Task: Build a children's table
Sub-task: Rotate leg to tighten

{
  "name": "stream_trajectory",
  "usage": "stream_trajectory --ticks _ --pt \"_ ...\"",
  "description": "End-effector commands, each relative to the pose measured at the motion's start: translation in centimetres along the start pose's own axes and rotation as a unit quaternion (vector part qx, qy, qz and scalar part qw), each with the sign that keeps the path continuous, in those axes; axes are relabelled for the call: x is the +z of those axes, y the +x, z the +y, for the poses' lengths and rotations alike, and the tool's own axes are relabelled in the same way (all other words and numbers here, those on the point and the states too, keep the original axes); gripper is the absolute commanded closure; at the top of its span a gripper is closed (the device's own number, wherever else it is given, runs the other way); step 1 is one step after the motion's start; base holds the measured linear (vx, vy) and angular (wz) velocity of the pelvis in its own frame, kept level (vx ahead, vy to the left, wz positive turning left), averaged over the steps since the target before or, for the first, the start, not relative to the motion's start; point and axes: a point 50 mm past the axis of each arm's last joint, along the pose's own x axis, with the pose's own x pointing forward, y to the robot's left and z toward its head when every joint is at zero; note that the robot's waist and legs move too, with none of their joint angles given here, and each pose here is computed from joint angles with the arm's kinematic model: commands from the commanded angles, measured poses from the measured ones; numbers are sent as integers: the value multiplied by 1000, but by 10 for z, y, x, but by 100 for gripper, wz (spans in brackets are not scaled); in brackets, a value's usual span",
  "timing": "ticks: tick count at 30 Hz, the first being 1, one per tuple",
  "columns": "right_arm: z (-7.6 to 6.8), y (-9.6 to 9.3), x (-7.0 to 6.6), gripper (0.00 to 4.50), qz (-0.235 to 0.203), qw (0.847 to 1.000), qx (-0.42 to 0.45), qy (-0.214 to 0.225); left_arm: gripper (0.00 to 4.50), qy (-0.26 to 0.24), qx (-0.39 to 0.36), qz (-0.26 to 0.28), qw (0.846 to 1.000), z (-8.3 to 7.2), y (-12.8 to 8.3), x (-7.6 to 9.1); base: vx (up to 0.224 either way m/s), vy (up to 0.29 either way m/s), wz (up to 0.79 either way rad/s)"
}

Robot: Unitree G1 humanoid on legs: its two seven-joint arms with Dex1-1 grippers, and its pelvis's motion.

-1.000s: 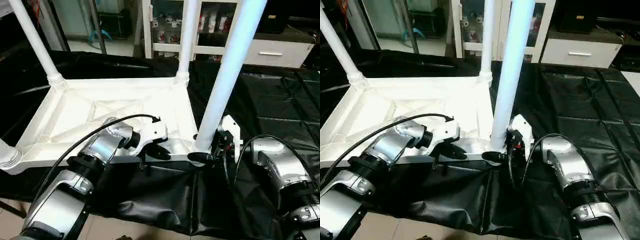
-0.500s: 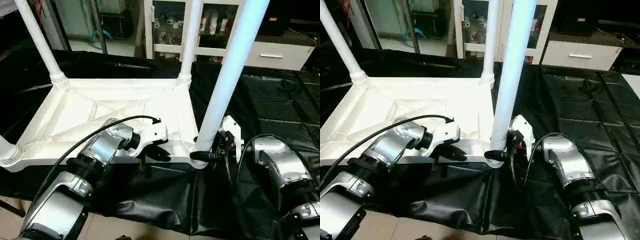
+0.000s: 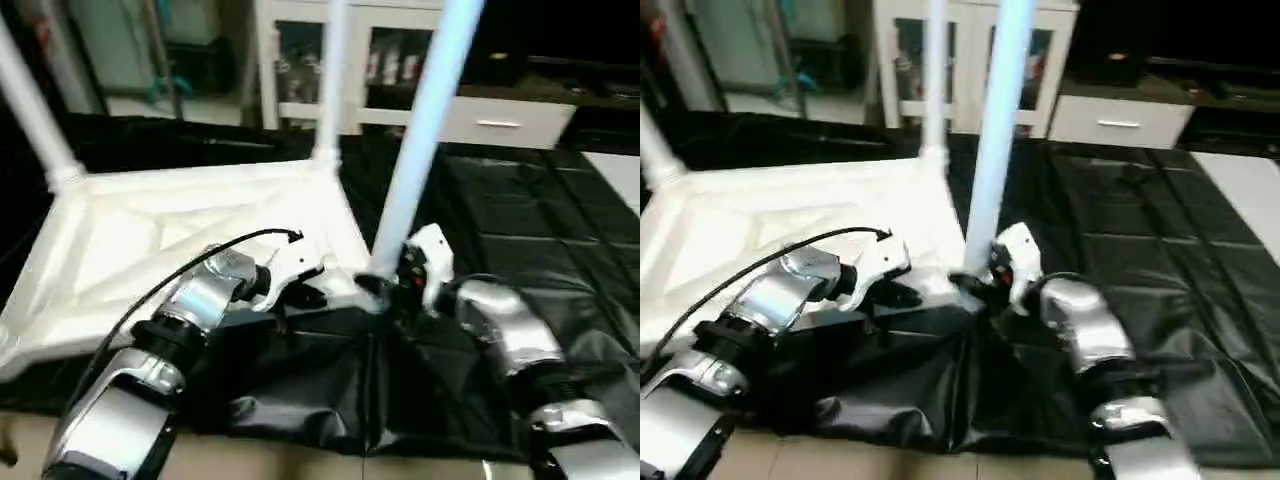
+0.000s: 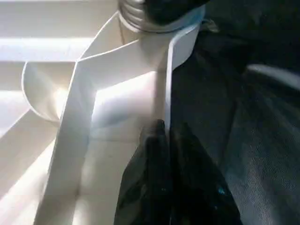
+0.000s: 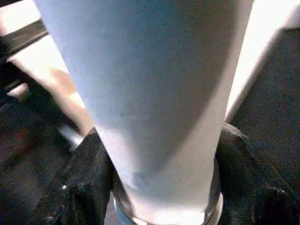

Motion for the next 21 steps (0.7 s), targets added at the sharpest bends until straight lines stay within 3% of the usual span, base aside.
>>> stream_trajectory --ticks 1,5,6,8,14,17,19,21 --pt "-1 7 -25 186 54 994 -94 29 450 -19 24 6 1000 -2 13 1 -55 35 -9" --pt "-3 18 -25 186 37 967 -235 87 450 -16 71 0 997 3 22 13 -30 37 -8" --pt "-3 18 -25 186 37 967 -235 87 450 -16 71 0 997 3 22 13 0 0 0" --pt "-1 24 -25 186 32 949 -292 111 450 -5 95 -1 995 5 26 19 0 0 0" --pt "3 34 -13 186 -1 930 -350 114 450 1 101 -4 995 5 30 24 0 0 0" --pt "5 38 -1 186 -56 922 -353 145 450 5 105 1 994 6 31 22 0 0 0" --pt "6 40 9 130 -83 934 -323 131 450 7 101 2 995 6 29 19 13 -126 17" --pt "5 38 17 116 -106 943 -296 109 450 5 92 0 996 6 27 17 92 -150 17"
